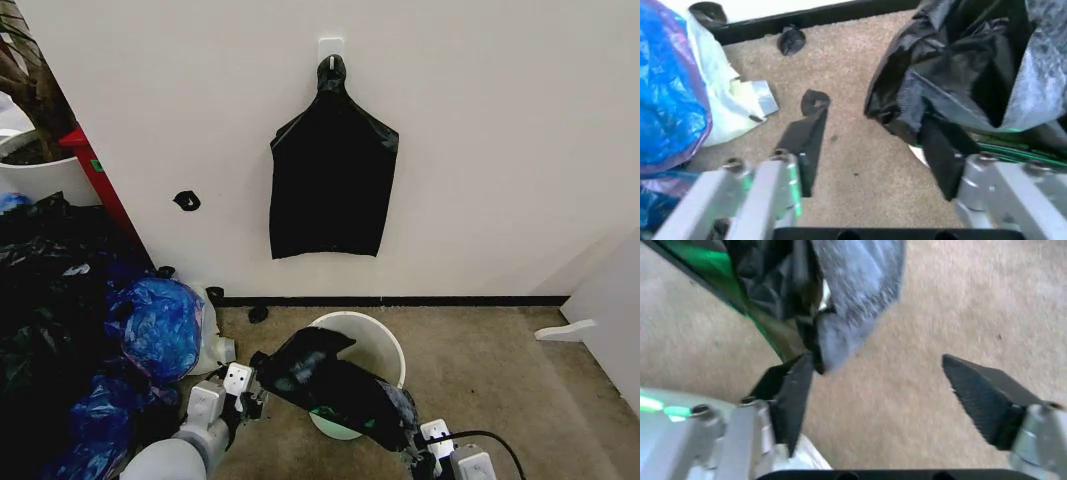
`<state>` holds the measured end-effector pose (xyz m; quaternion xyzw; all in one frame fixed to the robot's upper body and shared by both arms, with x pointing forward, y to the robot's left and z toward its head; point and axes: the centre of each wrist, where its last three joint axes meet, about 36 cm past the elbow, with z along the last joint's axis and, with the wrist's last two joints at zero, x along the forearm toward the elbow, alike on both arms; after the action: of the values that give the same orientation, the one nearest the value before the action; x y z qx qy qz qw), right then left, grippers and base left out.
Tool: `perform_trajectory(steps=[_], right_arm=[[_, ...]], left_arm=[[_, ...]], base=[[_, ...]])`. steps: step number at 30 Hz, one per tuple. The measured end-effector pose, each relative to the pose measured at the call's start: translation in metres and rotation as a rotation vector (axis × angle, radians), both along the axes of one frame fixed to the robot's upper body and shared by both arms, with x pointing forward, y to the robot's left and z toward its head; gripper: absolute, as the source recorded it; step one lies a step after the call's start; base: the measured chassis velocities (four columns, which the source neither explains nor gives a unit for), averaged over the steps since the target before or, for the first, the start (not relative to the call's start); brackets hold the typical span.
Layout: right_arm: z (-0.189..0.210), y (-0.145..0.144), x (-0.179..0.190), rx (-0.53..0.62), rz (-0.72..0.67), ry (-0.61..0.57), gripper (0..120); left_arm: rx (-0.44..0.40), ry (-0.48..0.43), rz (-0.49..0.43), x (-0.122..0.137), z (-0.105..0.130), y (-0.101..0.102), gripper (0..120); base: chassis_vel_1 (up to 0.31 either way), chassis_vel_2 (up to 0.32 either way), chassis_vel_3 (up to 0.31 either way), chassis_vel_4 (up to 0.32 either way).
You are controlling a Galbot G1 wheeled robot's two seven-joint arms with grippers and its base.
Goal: Place the garbage bag over the trash bin.
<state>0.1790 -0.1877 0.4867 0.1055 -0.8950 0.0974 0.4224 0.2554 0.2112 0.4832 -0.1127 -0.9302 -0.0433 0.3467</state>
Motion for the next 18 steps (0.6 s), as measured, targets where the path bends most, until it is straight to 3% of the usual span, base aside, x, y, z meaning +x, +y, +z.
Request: perform_trajectory(steps=[2, 6, 8, 9, 12, 16, 18], right_arm=[[0.000, 0.000, -0.001, -0.010, 0.000, 0.011, 75], [0.000, -0.002, -0.005, -0.047, -0.004, 0.050, 91], [0.001, -0.003, -0.001, -0.043, -0.011, -0.032, 99], [0.001, -0.003, -0.001, -0.043, -0.011, -0.032, 99], [0.005, -0.006, 0.012, 0.017, -0.011, -0.193, 100], [0.018, -0.011, 0.041, 0.171, 0.023, -0.530, 100], [0.019, -0.012, 0.048, 0.194, 0.028, -0.576, 100]], left_arm=[[-0.004, 0.000, 0.006, -0.001, 0.002, 0.000, 61], [-0.039, -0.001, 0.020, -0.007, 0.014, -0.001, 75], [-0.075, -0.007, 0.027, -0.013, 0.026, -0.004, 88], [-0.075, -0.007, 0.027, -0.013, 0.026, -0.004, 88], [-0.110, -0.043, 0.032, -0.011, 0.037, -0.006, 97], [-0.157, -0.095, 0.044, 0.004, 0.042, -0.005, 100], [-0.167, -0.104, 0.047, 0.006, 0.042, -0.005, 100]], base=[[0.000, 0.000, 0.000, 0.000], [0.000, 0.000, 0.000, 0.000], [0.000, 0.000, 0.000, 0.000], [0.000, 0.000, 0.000, 0.000], [0.000, 0.000, 0.000, 0.000], [0.000, 0.000, 0.000, 0.000], [0.000, 0.000, 0.000, 0.000]])
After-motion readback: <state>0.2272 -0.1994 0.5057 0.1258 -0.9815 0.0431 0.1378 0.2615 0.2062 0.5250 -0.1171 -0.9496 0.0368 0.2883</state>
